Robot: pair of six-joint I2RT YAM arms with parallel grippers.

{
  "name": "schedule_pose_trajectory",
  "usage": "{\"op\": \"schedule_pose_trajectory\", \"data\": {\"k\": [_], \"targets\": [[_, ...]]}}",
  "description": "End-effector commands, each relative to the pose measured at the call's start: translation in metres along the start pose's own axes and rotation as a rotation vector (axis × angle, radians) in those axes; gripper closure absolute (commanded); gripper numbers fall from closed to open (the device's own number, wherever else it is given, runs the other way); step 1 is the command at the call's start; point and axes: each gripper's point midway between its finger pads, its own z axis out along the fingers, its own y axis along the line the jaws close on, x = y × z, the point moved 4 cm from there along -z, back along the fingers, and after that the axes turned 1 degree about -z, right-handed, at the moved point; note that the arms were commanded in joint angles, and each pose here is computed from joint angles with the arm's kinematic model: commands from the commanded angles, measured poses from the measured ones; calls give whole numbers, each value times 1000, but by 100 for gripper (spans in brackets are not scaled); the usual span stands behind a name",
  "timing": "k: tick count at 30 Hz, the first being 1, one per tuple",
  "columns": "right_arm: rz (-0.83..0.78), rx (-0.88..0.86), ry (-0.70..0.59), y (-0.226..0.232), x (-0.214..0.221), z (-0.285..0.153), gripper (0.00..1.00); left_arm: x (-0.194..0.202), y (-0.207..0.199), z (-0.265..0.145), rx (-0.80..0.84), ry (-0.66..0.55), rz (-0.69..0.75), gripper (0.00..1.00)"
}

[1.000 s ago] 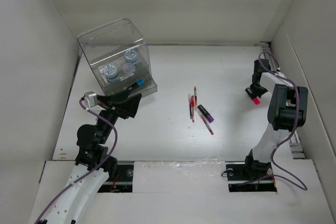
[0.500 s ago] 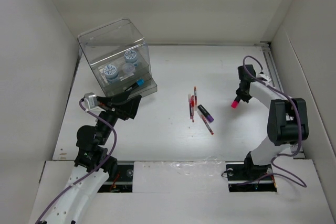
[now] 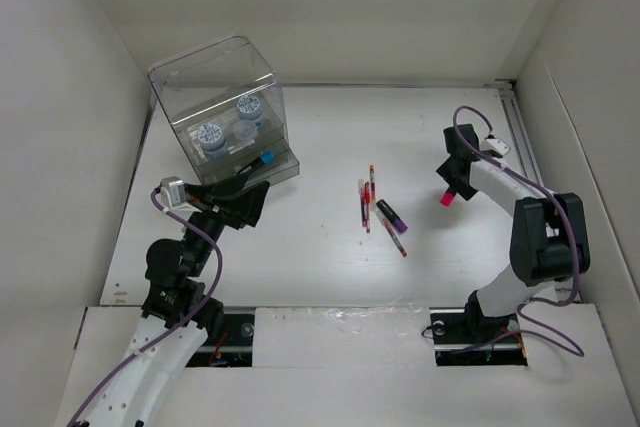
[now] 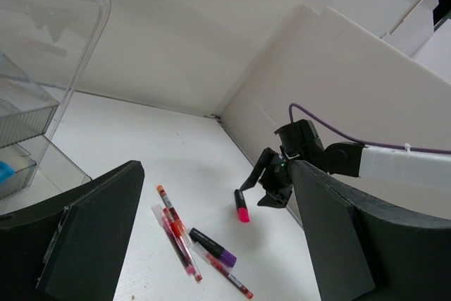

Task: Sort the stationery into containers
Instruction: Pick up the pen from the center of the board, then place the pen in the drawer.

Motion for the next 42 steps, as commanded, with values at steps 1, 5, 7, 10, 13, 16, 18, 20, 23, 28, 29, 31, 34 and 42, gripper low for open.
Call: {"op": "schedule_pose_trajectory", "data": {"k": [1, 5, 7, 10, 13, 16, 18, 20, 23, 28, 29, 31, 34, 42], "targets": [[55, 36, -32, -12, -12, 14, 34, -17, -15, 0, 53, -55, 18, 17], [60, 2, 36, -7, -10, 27, 40, -17, -15, 0, 53, -55, 18, 17], [35, 9, 76, -8, -4, 36, 43, -17, -15, 0, 53, -55, 18, 17], [20, -17, 117, -1, 3, 41, 48, -17, -15, 0, 53, -55, 18, 17], [28, -37, 111, 4, -1, 40, 49, -17, -15, 0, 53, -55, 18, 17], [11, -24, 123, 1, 3, 43, 57, -19, -17, -2, 59, -63, 20, 17], [11, -18, 117, 0, 2, 43, 76, -19, -17, -2, 59, -63, 20, 17], [21, -18, 116, -1, 3, 41, 88, -19, -17, -2, 59, -63, 20, 17], [26, -52, 64, 5, -9, 23, 100, -19, -17, -2, 59, -63, 20, 17], [3, -301, 9, 56, -19, -56, 100, -22, -18, -3, 61, -78, 20, 17], [-43, -428, 66, 80, -2, -83, 100, -23, -18, -3, 54, -85, 20, 17], [-39, -585, 87, 114, 5, -123, 100, -20, -12, -5, 29, -84, 18, 17], [-68, -838, 180, 172, 52, -184, 100, -28, -12, -11, 15, -138, 18, 17], [-36, -1182, 394, 282, 151, -280, 100, -35, 7, -22, -94, -245, -14, 17]]}}
